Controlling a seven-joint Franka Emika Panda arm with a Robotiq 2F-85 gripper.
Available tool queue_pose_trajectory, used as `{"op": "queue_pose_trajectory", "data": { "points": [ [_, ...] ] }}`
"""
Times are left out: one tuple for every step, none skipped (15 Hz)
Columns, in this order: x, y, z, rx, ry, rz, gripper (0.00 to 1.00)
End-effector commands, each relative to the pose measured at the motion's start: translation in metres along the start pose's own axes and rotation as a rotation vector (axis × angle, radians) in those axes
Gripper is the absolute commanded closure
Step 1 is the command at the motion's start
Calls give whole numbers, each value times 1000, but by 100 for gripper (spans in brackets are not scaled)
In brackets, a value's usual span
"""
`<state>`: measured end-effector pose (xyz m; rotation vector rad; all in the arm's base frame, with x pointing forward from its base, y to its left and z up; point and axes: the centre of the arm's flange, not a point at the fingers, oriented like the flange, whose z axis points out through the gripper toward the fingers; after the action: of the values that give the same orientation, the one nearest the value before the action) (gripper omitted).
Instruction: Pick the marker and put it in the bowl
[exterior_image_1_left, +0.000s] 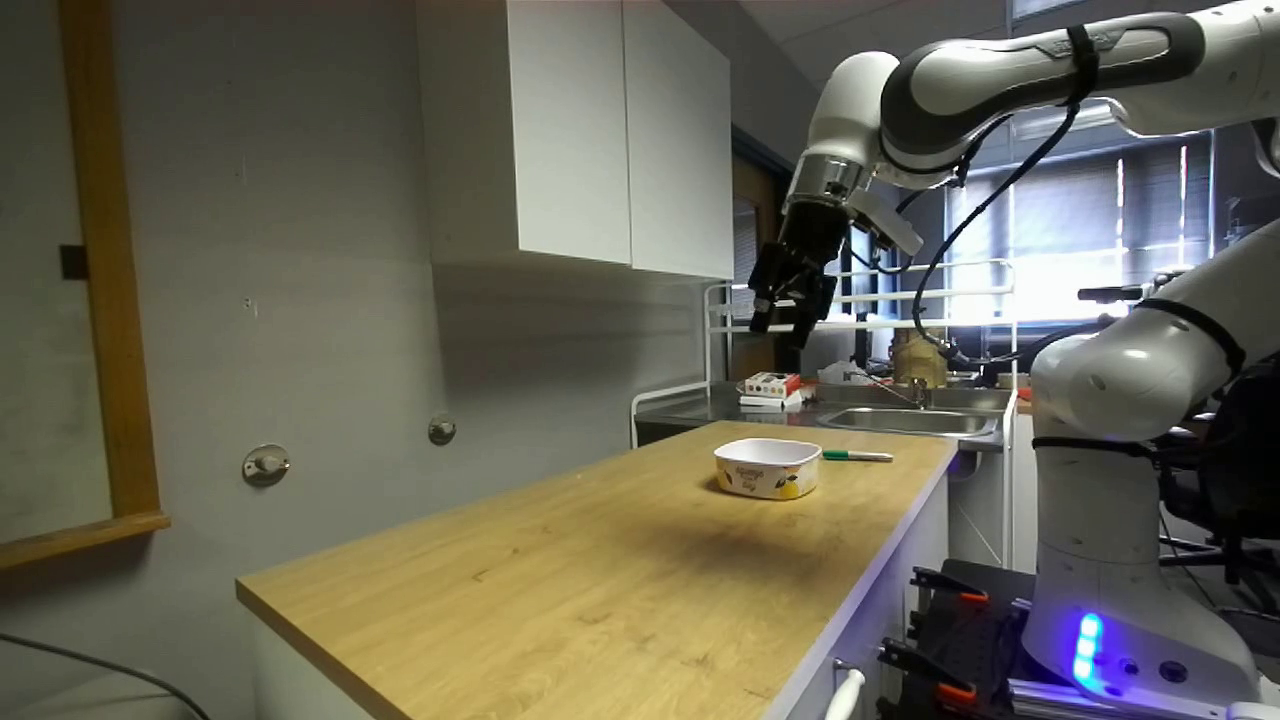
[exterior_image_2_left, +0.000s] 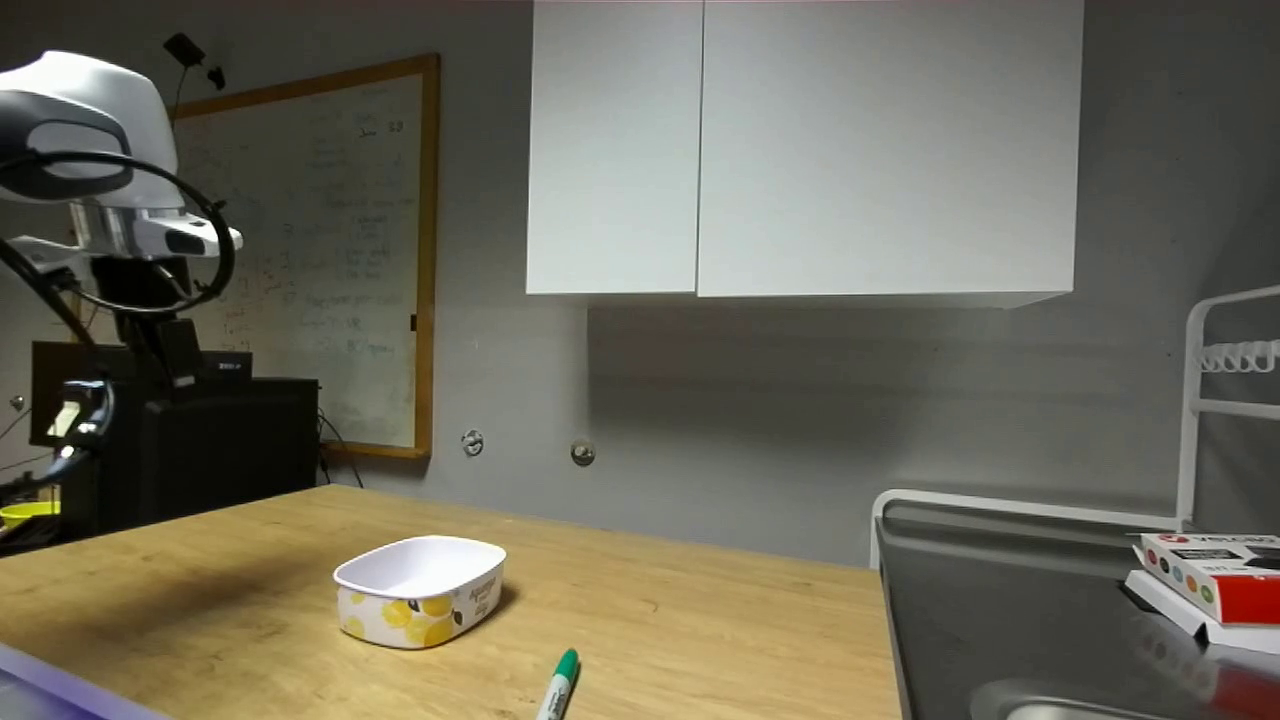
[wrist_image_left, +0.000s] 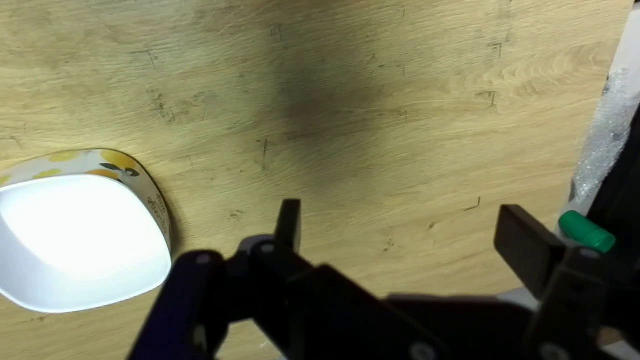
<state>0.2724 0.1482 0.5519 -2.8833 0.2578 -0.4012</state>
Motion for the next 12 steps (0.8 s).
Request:
{"op": "queue_pose_trajectory", "data": {
  "points": [
    [11, 9, 4, -11, -6, 26, 0],
    [15, 13, 6, -18, -7, 38, 0],
    [20, 20, 9, -28, -8, 59, 0],
    [25, 28, 11, -38, -6, 79, 0],
    [30, 37, 13, -52, -8, 100, 0],
    [35, 46, 16, -65, -10, 123, 0],
    [40, 58, 20, -83, -10, 151, 0],
    [44, 70, 24, -109, -4, 184, 0],
    [48, 83, 28, -128, -5, 215, 0],
    [51, 96, 33, -151, 0, 249, 0],
    [55, 111, 39, -171, 5, 283, 0],
    [57, 124, 42, -190, 7, 314, 0]
  ]
}}
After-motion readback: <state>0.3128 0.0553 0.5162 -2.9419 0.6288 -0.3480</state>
